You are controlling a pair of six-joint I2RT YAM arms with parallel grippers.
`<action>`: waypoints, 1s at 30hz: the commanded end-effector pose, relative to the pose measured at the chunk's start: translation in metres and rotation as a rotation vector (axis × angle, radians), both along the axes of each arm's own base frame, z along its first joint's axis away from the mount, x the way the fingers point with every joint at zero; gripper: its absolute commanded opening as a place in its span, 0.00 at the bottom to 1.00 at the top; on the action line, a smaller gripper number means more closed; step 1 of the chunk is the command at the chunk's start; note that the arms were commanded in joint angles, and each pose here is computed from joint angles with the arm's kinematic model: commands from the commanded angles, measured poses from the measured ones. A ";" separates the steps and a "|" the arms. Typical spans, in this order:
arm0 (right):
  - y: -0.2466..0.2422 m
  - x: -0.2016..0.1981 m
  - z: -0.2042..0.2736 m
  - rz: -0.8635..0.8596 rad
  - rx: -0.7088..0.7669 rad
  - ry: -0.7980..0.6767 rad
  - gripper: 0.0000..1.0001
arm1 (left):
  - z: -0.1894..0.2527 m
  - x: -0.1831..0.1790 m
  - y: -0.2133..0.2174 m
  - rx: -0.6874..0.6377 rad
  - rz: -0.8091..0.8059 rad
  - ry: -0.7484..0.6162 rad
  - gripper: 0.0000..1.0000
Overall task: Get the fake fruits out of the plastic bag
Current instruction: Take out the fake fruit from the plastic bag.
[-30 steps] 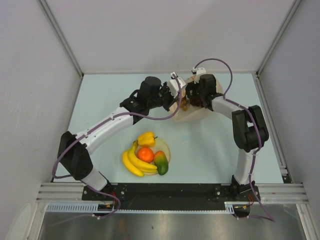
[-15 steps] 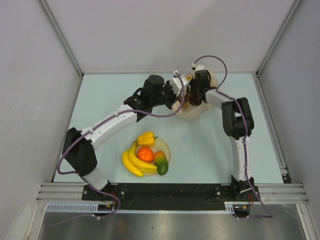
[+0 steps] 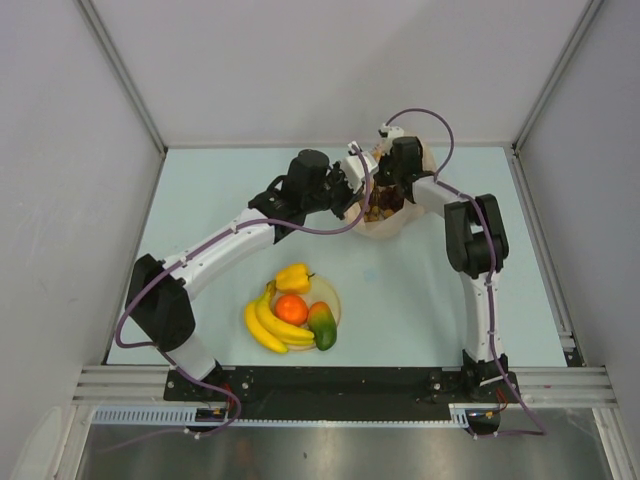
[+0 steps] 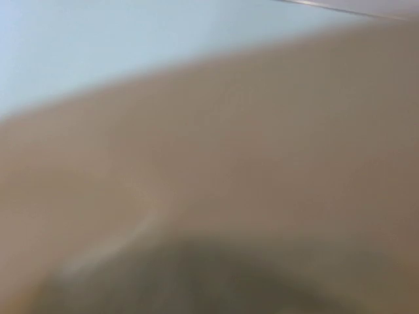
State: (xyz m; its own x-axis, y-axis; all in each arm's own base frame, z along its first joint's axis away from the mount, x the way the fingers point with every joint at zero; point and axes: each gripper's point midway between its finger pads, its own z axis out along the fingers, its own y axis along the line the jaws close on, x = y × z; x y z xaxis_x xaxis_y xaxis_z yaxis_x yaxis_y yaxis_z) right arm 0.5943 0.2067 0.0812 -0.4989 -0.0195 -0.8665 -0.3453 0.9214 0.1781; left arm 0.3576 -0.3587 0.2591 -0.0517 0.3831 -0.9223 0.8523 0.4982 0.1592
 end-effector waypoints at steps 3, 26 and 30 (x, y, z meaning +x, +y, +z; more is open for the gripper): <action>0.016 -0.034 0.070 0.131 0.105 -0.059 0.00 | 0.030 0.004 -0.003 -0.036 0.007 -0.058 0.00; -0.041 -0.149 0.266 0.254 0.230 -0.292 0.00 | 0.058 0.059 0.021 -0.063 0.202 -0.124 0.13; -0.039 -0.182 0.306 0.311 0.231 -0.375 0.00 | 0.075 0.058 0.028 -0.070 0.184 -0.134 0.64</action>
State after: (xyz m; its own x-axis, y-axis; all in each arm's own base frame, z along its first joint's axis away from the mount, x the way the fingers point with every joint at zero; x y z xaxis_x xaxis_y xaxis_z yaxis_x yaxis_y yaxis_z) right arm 0.4532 0.1598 0.3319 -0.2680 0.0917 -0.9590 -0.5890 0.7721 0.2385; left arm 0.4111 -0.3372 0.2965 -0.0302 0.3587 -0.9330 0.7329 0.6426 0.2233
